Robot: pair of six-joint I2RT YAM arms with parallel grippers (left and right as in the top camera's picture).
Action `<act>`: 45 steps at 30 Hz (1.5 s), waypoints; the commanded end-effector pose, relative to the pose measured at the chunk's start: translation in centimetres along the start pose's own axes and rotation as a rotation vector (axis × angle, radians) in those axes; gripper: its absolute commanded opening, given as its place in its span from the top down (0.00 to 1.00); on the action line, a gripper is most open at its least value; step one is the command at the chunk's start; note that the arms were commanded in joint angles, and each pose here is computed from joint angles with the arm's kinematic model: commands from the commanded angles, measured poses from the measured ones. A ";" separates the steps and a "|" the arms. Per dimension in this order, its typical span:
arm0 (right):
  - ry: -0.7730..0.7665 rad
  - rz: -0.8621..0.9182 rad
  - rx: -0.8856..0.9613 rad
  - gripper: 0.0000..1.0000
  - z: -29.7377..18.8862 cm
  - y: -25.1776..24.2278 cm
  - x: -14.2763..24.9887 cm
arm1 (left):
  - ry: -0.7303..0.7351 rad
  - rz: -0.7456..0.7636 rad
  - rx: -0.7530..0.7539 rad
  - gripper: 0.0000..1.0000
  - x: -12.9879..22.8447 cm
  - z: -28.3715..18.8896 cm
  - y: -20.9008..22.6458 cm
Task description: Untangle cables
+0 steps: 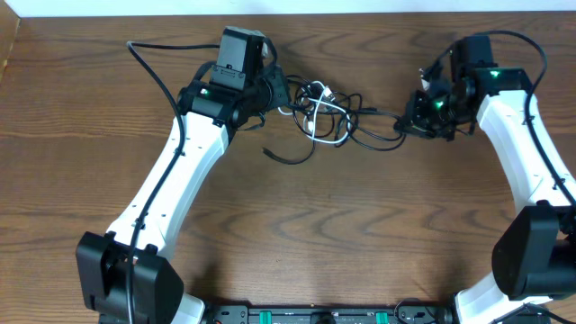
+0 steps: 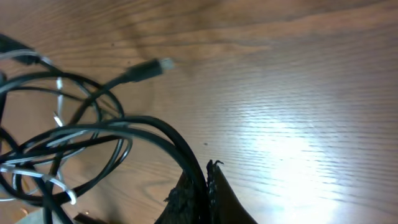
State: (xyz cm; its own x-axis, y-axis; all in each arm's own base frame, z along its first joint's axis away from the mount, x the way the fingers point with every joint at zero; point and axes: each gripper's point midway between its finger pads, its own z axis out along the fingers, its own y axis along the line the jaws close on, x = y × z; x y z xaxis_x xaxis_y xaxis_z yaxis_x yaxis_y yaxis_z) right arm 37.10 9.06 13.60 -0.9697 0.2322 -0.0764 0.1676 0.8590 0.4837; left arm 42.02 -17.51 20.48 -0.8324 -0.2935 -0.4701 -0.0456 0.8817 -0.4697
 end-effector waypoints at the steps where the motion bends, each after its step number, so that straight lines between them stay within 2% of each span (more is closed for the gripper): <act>1: -0.058 0.004 0.183 0.99 -1.4 -4.7 -1.0 | -0.074 0.047 -0.145 0.92 -2.1 -1.0 3.4; 9: -0.080 0.015 0.402 0.99 -2.6 -8.5 -1.2 | -0.004 0.095 -0.281 0.92 -0.4 -1.0 6.2; 14: -0.107 0.104 0.566 0.99 -4.5 -12.1 -1.1 | -0.024 0.110 -0.520 0.92 -0.4 -2.6 10.3; 18: -0.129 0.195 0.613 0.99 -5.6 -14.0 -1.0 | -0.026 0.123 -0.622 0.92 -0.3 -3.4 12.0; 29: -0.146 0.432 0.656 0.99 -8.6 -19.2 0.1 | -0.032 0.130 -0.668 0.92 -0.4 -3.8 12.7; 34: -0.104 0.318 0.414 0.95 -7.1 -16.9 -0.6 | 0.029 0.111 -0.547 0.92 0.8 -2.6 11.1; 38: -0.082 0.236 0.303 0.82 -6.4 -15.0 -0.8 | 0.091 0.090 -0.393 0.92 1.9 -1.4 8.7; 39: -0.078 0.224 0.286 0.73 -6.3 -14.7 -0.9 | 0.107 0.085 -0.353 0.92 2.2 -1.2 8.0; 41: -0.071 0.186 0.243 0.44 -6.1 -14.0 -0.9 | 0.146 0.106 -0.246 0.92 2.8 -0.7 6.3; 43: -0.065 0.147 0.198 0.27 -5.9 -13.2 -0.9 | 0.187 0.140 -0.121 0.92 3.4 -0.4 4.2; 45: -0.062 0.122 0.162 0.21 -5.8 -12.6 -1.0 | 0.207 0.156 -0.048 0.92 3.8 -0.3 2.9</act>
State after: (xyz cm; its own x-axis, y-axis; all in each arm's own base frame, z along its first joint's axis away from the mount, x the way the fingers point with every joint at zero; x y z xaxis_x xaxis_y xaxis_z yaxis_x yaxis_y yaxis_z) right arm 34.70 -5.80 12.04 -0.8950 0.4428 -0.0541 0.4098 0.8640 0.2925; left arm 39.14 -12.47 16.28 -0.9094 -0.1676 -0.3806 -0.0810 0.9691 -0.2331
